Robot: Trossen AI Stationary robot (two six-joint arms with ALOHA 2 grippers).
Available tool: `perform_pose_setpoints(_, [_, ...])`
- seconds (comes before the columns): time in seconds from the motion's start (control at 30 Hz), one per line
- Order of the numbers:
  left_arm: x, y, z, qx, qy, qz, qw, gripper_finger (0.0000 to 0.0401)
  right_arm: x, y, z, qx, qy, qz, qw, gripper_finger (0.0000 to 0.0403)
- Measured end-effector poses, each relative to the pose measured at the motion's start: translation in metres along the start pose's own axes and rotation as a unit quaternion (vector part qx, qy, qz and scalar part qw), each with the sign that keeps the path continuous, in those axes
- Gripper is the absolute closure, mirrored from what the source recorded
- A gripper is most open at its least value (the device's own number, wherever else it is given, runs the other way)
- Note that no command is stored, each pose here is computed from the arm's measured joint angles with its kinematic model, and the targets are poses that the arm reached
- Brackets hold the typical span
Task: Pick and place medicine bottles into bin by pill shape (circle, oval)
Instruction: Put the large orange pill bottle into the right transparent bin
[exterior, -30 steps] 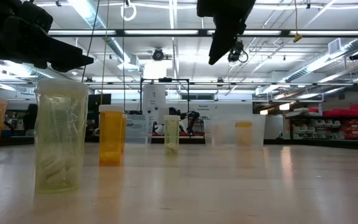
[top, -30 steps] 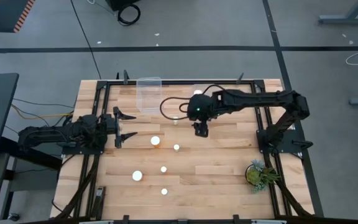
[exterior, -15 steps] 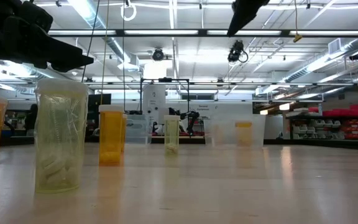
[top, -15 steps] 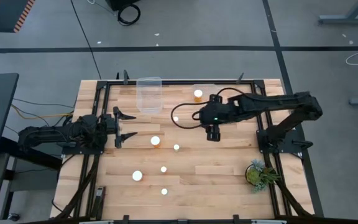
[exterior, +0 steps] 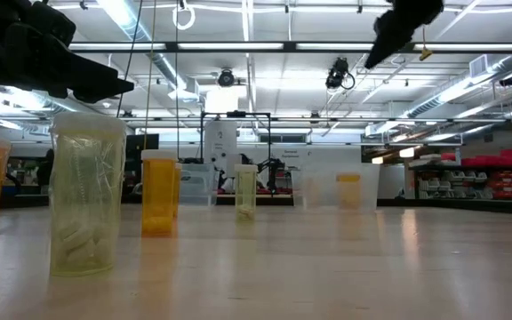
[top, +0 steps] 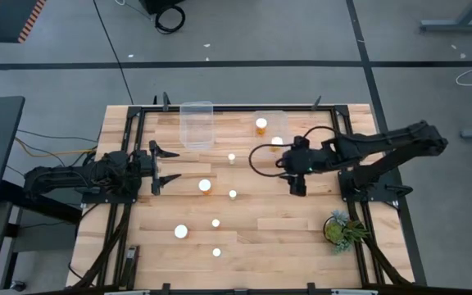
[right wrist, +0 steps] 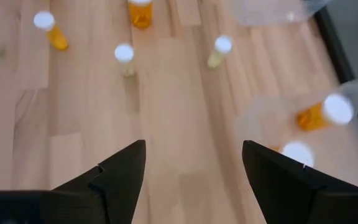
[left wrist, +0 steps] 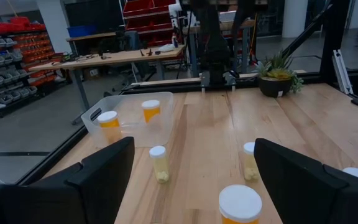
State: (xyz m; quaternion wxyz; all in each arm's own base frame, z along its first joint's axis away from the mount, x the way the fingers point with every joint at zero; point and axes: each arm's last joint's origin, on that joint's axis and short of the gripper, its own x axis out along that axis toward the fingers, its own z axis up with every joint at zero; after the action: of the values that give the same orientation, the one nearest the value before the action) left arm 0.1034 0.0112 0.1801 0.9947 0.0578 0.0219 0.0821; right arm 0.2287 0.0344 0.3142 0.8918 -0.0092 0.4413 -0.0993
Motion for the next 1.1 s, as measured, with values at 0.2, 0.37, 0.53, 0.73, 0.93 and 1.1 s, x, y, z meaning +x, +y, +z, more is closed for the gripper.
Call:
perform_pose_setpoints(0.2, [0.000, 0.000, 0.000, 0.000, 0.000, 0.000, 1.000, 0.0060, -0.012, 0.014, -0.031, 0.012, -0.005, 0.027, 1.000, 0.0128])
perform_pose_setpoints(0.37, [0.000, 0.000, 0.000, 0.000, 0.000, 0.000, 1.000, 0.0060, -0.022, 0.025, -0.050, 0.024, -0.022, 0.036, 0.999, 0.0128])
perform_pose_setpoints(0.53, [0.000, 0.000, 0.000, 0.000, 0.000, 0.000, 1.000, 0.0060, -0.026, 0.034, -0.060, 0.031, -0.030, 0.041, 0.998, 0.0128])
perform_pose_setpoints(0.73, [0.000, 0.000, 0.000, 0.000, 0.000, 0.000, 1.000, 0.0060, -0.025, 0.042, -0.057, 0.049, -0.048, 0.047, 0.997, 0.0128])
perform_pose_setpoints(0.93, [0.000, 0.000, 0.000, -0.129, -0.002, -0.002, 0.992, 0.0060, -0.028, 0.048, -0.060, 0.048, -0.050, 0.059, 0.996, 0.0128])
perform_pose_setpoints(1.1, [0.000, 0.000, 0.001, -0.247, -0.007, 0.000, 0.969, 0.0060, -0.029, 0.049, -0.060, 0.059, -0.051, 0.060, 0.995, 0.0128])
